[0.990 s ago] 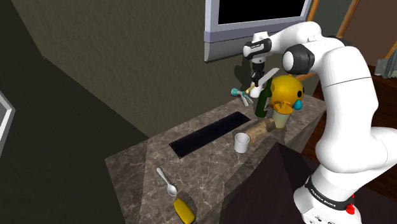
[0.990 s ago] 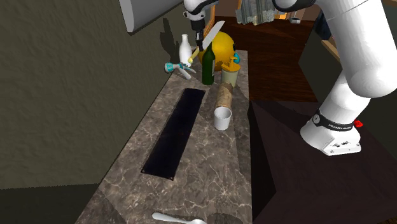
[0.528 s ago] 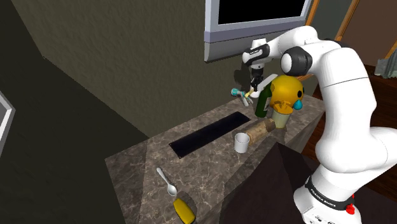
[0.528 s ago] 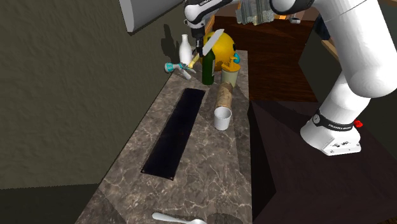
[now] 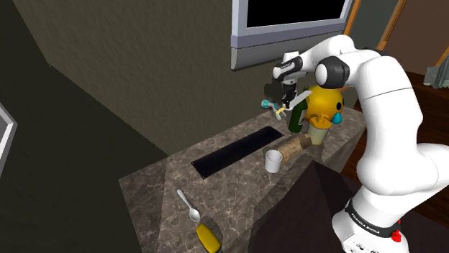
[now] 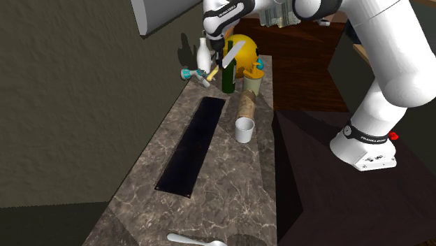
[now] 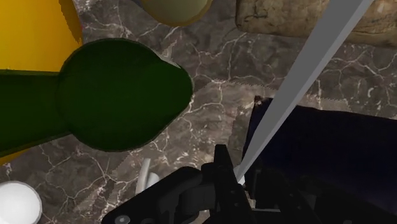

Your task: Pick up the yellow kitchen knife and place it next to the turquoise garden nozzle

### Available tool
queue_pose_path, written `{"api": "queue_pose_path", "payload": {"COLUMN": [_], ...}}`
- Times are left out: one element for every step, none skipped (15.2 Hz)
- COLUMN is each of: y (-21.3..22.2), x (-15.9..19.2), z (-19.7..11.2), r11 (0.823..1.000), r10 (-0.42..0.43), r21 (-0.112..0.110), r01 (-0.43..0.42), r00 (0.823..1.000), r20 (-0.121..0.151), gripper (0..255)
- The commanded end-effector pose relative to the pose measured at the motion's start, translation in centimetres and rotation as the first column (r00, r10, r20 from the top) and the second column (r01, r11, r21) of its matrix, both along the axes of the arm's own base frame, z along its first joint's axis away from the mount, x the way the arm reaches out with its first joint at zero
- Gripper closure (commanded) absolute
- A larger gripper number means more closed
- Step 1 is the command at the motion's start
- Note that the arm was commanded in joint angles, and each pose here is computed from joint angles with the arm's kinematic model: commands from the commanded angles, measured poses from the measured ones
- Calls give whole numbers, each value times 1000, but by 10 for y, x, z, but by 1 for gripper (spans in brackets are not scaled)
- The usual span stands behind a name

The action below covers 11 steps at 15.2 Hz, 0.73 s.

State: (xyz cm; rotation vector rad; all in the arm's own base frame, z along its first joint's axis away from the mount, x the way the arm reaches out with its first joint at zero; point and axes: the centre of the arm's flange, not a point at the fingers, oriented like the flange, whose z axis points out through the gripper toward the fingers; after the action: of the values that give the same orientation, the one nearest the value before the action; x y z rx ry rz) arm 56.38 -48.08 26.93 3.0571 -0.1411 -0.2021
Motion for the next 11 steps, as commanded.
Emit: {"api": "queue_pose_path", "payload": {"y": [-1,-1,-1,-1,-1,-1,-1,-1,-1,-1,-1], "x": [0,0,0,0,0,0,0,0,0,0,0], "z": [-12,-17,-22,-28,-33,-38,-43,-49,-54,-59,-64], "r11": [1000,1000,1000,1000,1000,1000,1000,1000,1000,1000,1000], "r10": [0,0,0,0,0,0,0,0,0,0,0], "r21": [0,0,0,0,0,0,0,0,0,0,0], "r01": [0,0,0,0,0,0,0,0,0,0,0], "r00": [1000,1000,1000,1000,1000,1000,1000,1000,1000,1000,1000], "r20": [0,0,0,0,0,0,0,0,0,0,0], "gripper": [255,255,255,255,255,255,255,255,255,255,255]}}
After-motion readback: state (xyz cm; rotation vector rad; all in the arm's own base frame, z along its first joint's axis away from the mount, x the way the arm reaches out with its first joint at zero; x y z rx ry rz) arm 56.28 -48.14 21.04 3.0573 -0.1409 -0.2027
